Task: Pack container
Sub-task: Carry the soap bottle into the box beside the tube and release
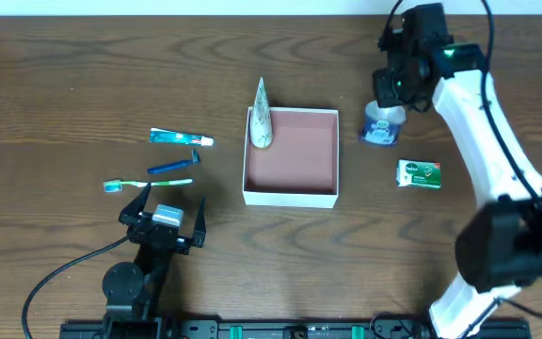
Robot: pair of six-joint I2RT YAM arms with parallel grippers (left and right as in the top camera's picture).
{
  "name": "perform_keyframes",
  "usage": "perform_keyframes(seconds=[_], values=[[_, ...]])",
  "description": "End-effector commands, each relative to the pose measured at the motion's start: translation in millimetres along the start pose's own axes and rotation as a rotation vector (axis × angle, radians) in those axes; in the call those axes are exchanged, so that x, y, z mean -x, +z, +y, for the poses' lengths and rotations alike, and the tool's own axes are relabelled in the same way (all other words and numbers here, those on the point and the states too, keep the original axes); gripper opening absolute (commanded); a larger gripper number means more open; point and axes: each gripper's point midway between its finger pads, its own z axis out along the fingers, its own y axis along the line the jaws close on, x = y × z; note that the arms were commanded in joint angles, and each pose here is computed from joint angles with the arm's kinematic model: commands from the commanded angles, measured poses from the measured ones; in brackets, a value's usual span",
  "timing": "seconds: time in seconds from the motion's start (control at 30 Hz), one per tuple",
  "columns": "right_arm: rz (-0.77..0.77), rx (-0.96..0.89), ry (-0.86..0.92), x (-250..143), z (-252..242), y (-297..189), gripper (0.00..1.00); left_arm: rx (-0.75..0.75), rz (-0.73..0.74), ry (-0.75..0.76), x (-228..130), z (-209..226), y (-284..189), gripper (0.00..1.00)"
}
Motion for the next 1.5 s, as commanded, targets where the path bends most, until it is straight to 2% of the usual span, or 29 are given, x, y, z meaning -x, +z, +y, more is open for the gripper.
perform_keyframes(seconds=[0.0, 0.2, 0.37, 0.67, 1.03, 1.47], values=[[-0.241, 0.026, -0.05, 40.2, 24.4, -87.6, 0.11, -0.018, 0.042, -0.018, -14.9, -4.1, 0.8, 0.98], [-0.405, 0.098, -0.142, 50.0, 76.3, -149.5, 0.12, -0.018, 0.042, -0.018, -14.9, -4.1, 0.8, 0.98], [-0.445, 0.156, -0.197, 50.2, 118.2, -160.4, 0.12, -0.018, 0.042, -0.018, -14.9, -4.1, 0.8, 0.98], [-0.35, 0.169, -0.181, 45.1, 153.2, -111.6, 0.09, -0.018, 0.042, -0.018, -14.9, -4.1, 0.8, 0.98], [-0.249, 0.167, -0.187, 41.2, 170.4, -44.9, 0.08, -0.018, 0.042, -0.018, -14.9, -4.2, 0.8, 0.98], [-0.244, 0.168, -0.183, 45.3, 174.7, -23.2, 0.1, -0.018, 0.042, -0.018, -14.9, -4.2, 0.8, 0.98]])
